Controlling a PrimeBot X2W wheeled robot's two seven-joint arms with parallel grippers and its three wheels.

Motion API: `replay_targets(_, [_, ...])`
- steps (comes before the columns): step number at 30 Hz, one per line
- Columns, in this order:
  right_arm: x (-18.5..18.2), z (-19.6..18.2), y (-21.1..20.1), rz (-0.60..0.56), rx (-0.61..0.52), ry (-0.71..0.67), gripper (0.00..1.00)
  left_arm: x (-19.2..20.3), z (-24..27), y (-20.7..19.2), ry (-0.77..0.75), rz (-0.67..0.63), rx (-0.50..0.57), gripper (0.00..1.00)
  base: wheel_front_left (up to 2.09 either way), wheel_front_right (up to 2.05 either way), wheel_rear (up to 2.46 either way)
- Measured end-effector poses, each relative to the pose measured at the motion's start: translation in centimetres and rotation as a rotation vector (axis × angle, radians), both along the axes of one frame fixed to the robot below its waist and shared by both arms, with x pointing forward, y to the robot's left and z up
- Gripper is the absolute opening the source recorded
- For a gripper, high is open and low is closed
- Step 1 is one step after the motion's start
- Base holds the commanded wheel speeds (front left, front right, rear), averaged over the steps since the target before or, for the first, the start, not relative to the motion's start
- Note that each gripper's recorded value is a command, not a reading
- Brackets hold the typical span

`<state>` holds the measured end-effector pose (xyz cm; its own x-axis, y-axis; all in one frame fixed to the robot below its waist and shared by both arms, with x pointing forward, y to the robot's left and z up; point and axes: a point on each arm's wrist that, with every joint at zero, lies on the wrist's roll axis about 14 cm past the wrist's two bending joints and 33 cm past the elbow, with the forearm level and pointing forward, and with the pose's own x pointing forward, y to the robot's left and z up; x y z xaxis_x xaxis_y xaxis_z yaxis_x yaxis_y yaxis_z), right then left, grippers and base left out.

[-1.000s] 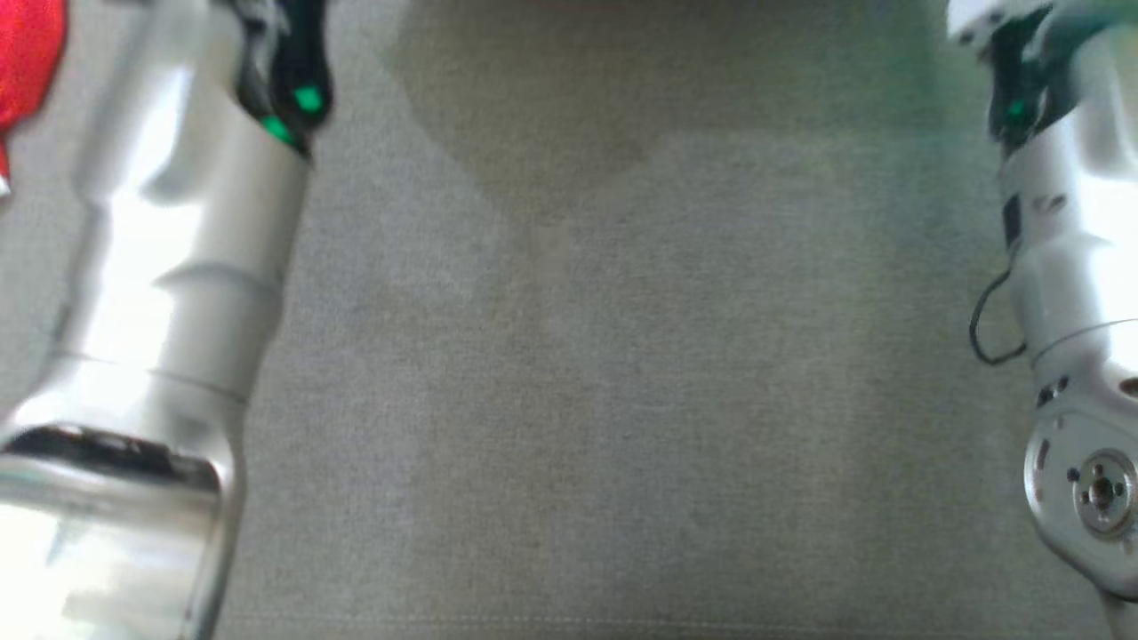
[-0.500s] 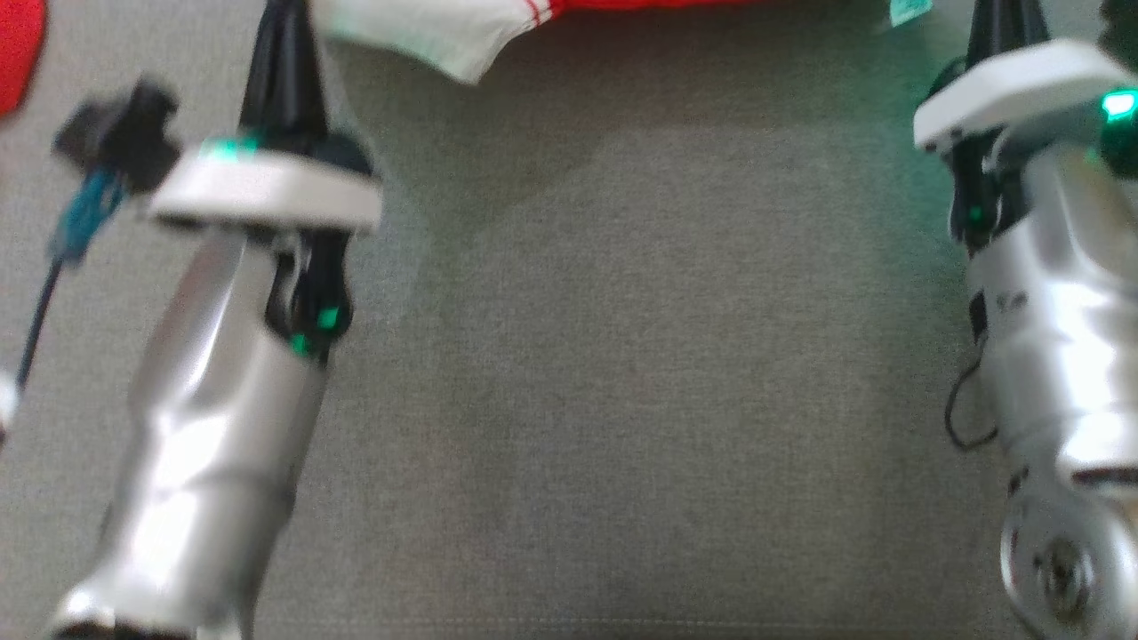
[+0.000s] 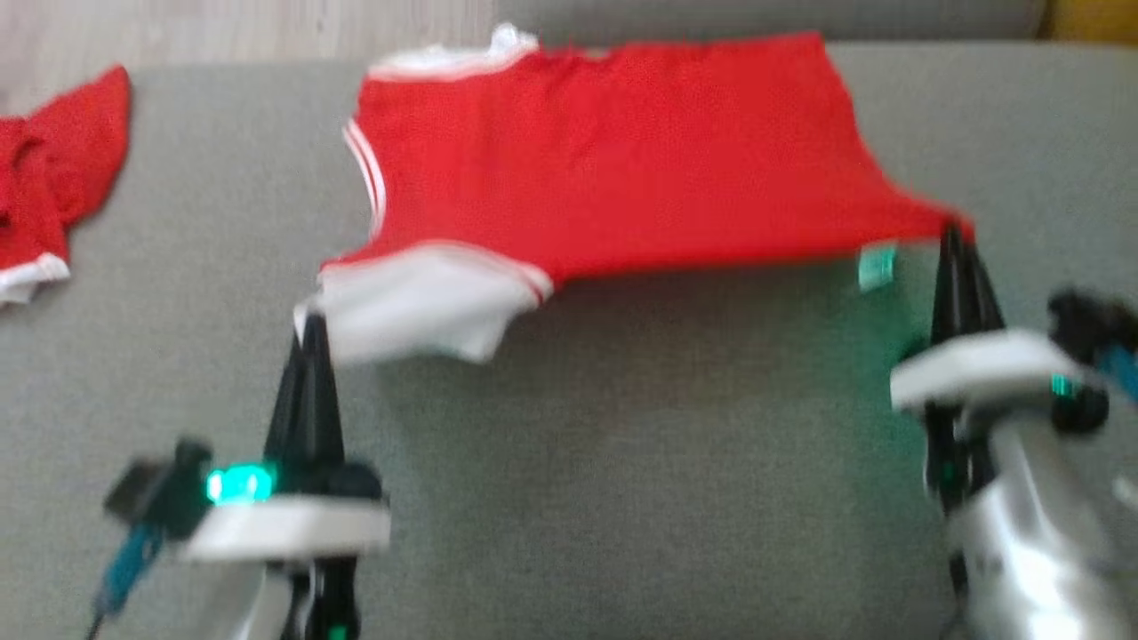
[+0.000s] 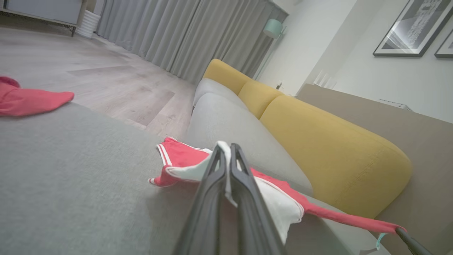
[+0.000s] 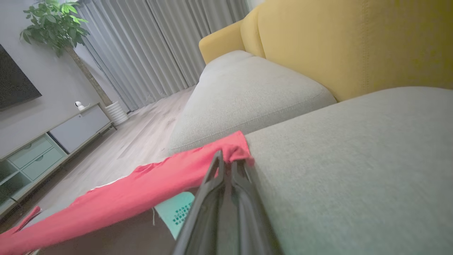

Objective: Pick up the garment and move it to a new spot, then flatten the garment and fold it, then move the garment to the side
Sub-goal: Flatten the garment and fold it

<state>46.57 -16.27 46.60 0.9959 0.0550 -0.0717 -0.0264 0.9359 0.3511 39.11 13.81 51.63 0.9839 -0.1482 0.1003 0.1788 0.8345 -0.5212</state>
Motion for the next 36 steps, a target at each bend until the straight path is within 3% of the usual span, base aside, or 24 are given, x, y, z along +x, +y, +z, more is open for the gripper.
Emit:
replay_targets(7, [-6.9,-0.8,-1.5,-0.027,0.004,0.034,0.00,-6.2,-0.2,0.6,0.063,0.026,0.037,0.00,0.00,0.00,0.00])
replay_targets(15, [-11.2,-2.6,-2.3,-0.018,0.007,0.165,0.00,-8.0,-1.4,-0.2,0.147,-0.005,0.083,0.00,0.00,0.00,0.00])
replay_targets(25, [-10.1,-5.0,-0.7,0.037,0.001,0.256,0.00,-5.7,-3.8,-0.9,0.194,-0.055,0.131,0.00,0.00,0.00,0.00])
replay_targets(36, [-3.7,-4.7,0.5,0.076,-0.052,0.255,0.00,2.0,-4.1,-1.0,0.167,-0.126,0.257,0.00,0.00,0.00,0.00])
